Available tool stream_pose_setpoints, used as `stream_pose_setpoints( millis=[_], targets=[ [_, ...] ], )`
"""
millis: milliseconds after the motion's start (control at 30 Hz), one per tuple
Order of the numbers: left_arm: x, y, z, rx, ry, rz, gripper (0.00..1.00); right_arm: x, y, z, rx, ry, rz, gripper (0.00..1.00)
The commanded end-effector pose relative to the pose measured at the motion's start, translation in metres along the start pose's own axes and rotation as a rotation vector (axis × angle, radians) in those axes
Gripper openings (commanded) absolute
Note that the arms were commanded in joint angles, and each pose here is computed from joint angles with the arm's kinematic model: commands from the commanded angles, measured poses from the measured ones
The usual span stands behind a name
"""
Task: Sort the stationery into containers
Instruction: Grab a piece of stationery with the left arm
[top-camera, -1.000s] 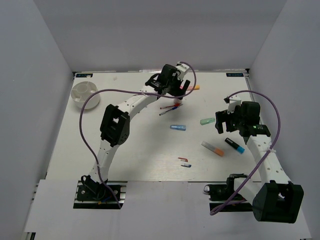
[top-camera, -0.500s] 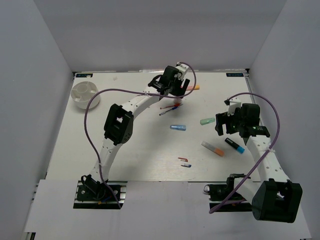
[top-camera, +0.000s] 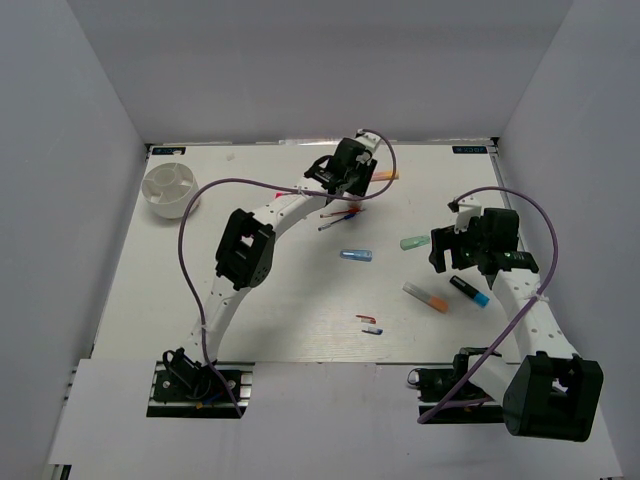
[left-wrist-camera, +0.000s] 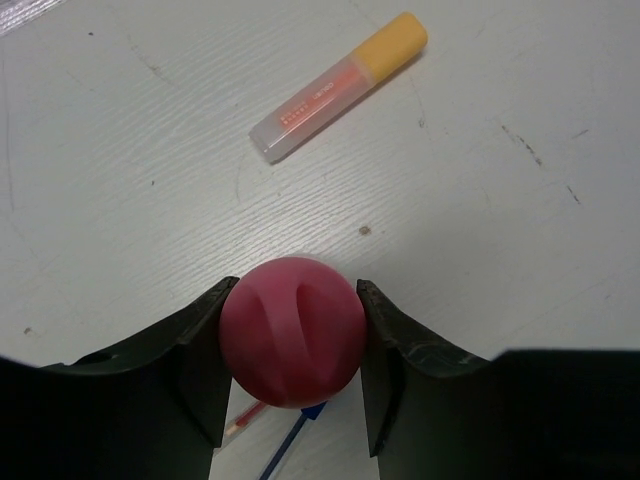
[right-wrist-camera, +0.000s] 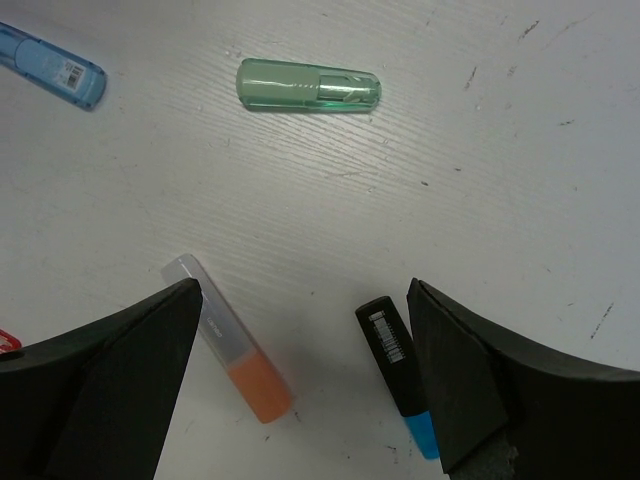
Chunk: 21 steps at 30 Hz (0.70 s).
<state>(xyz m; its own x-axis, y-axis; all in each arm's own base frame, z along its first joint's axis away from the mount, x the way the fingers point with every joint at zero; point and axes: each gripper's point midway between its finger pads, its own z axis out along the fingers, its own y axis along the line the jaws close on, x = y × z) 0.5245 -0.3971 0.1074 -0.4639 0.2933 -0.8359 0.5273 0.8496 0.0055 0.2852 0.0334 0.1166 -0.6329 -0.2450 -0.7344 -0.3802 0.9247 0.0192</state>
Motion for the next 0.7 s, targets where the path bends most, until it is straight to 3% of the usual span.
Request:
stream_pose_setpoints(
  millis=[0, 167, 300, 400, 433, 500, 533, 567, 667],
  targets=[
    [-0.035, 0.010, -0.020, -0.069, -0.069, -0.021, 0.45, -0.006, 0.002, 0.002, -0.016, -0.028, 0.004, 0.89],
    [-0.056, 0.013, -0.040, -0.077, -0.103, -0.028, 0.32, -0.011, 0.003, 0.000, -0.025, -0.036, 0.004, 0.89],
    [-0.093, 0.047, -0.076, -0.155, -0.168, -0.029, 0.22, -0.018, 0.003, -0.003, -0.032, -0.043, -0.006, 0.89],
    [-0.121, 0.099, -0.133, -0.209, -0.199, 0.011, 0.15, -0.022, 0.004, -0.004, -0.047, -0.038, -0.022, 0.89],
    [-0.132, 0.097, -0.150, -0.198, -0.224, 0.010, 0.11, -0.023, 0.005, -0.004, -0.055, -0.031, -0.029, 0.89],
    [-0.120, 0.133, -0.173, -0.233, -0.188, 0.006, 0.07, -0.026, 0.009, -0.007, -0.087, -0.006, -0.032, 0.88],
    [-0.133, 0.144, -0.207, -0.240, -0.229, -0.005, 0.04, -0.021, 0.009, -0.003, -0.102, 0.030, -0.022, 0.85],
    [-0.111, 0.156, -0.211, -0.262, -0.184, -0.019, 0.03, -0.021, 0.010, -0.002, -0.116, 0.048, -0.025, 0.84],
    [-0.100, 0.209, -0.265, -0.366, -0.207, -0.084, 0.03, -0.023, 0.011, 0.004, -0.160, 0.106, -0.012, 0.80]
  ],
)
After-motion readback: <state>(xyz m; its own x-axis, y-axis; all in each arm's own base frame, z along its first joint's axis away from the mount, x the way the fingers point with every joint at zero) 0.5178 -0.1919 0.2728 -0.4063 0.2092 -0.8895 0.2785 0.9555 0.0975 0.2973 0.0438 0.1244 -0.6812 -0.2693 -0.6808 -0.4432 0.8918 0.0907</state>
